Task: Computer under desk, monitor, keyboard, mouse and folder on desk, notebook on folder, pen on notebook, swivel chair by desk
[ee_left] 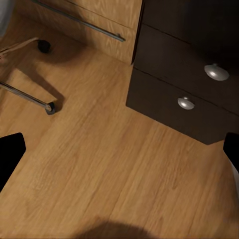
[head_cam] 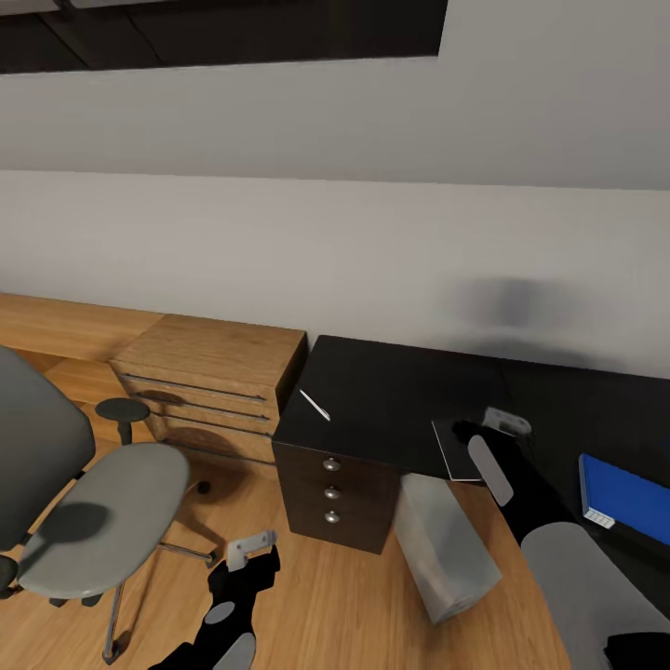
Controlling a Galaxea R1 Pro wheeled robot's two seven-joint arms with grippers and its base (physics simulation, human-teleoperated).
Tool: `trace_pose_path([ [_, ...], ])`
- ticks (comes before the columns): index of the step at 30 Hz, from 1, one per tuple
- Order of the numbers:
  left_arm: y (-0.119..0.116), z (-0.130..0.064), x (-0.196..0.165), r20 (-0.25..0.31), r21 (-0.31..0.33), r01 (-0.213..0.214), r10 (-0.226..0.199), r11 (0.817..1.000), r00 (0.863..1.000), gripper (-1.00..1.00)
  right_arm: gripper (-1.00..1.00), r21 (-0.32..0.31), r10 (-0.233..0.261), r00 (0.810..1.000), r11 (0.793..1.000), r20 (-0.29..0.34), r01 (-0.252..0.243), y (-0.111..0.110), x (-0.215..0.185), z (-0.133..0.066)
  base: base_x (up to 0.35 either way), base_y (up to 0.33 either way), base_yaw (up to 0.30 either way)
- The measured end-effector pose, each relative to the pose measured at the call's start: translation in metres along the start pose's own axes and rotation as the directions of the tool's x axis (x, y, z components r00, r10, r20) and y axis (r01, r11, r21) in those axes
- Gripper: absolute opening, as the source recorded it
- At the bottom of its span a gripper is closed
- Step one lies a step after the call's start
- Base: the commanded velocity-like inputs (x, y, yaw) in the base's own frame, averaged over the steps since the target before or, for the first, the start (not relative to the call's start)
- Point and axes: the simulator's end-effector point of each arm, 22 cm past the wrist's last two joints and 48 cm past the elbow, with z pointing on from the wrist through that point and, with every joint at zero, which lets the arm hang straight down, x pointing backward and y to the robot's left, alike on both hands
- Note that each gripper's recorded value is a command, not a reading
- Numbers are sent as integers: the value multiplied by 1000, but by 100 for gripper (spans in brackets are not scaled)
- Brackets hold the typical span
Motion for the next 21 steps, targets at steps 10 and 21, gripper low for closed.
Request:
trace_pose_path([
  [10,4,1,3,-10,-7,-1,1,1000,1000,100,100,-30,-52,998,998,39,54,18,-9,-9,0,0,0],
  [21,5,2,4,-9,-10,-2,1,1000,1000,100,100,-62,-85,993,994,81,91,38,-17,-18,0,0,0],
])
